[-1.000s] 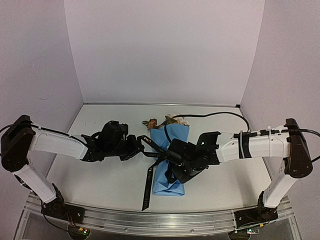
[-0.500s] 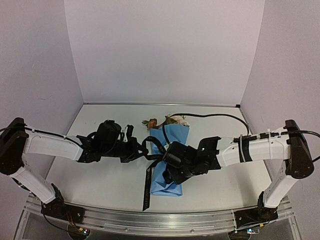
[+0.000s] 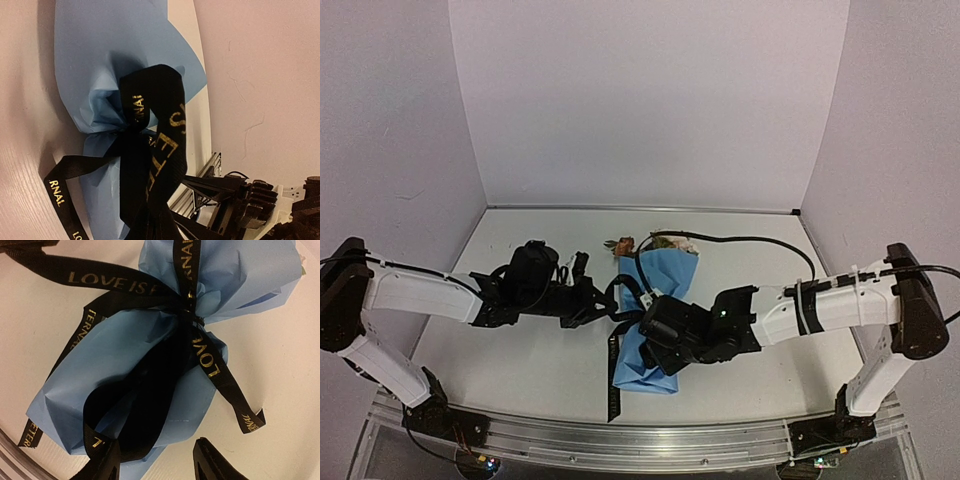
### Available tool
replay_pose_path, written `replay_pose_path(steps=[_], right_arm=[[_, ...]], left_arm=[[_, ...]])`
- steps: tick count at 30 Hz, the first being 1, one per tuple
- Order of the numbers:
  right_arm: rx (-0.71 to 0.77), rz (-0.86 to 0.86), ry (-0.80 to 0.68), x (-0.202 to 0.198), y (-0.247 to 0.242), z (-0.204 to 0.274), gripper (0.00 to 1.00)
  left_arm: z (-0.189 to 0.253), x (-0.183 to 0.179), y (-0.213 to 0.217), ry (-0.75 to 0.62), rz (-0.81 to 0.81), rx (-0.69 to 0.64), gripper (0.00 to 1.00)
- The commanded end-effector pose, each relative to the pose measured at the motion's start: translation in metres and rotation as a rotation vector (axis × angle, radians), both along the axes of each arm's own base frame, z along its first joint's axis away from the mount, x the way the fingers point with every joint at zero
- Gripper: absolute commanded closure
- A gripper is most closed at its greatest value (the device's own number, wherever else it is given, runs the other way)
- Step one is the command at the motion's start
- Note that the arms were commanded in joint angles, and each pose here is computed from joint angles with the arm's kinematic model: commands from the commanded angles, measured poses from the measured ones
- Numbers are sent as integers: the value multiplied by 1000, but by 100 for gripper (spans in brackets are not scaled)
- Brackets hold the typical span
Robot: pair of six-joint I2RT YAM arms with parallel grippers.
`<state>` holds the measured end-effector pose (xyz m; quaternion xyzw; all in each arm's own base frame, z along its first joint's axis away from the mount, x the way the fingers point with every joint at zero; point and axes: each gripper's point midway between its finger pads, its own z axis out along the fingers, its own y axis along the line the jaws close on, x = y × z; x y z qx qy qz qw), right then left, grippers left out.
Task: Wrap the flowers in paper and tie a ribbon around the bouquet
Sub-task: Tie the ribbon around the folded bouquet.
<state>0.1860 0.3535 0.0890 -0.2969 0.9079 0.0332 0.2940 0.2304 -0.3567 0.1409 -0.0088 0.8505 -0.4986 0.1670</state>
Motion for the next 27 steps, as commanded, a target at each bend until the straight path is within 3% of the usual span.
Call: replay_pose_path(steps=[1, 12, 27], right_arm=[[76, 46, -87, 5, 14, 17, 49], [14, 77, -155, -3, 26, 8, 49], [150, 216, -199, -13, 51, 27, 48]], left_arm=[[27, -12, -2, 5, -54, -119, 100], [32, -21, 3, 65, -61, -204, 100], [33, -32, 9, 209, -29, -335, 100]])
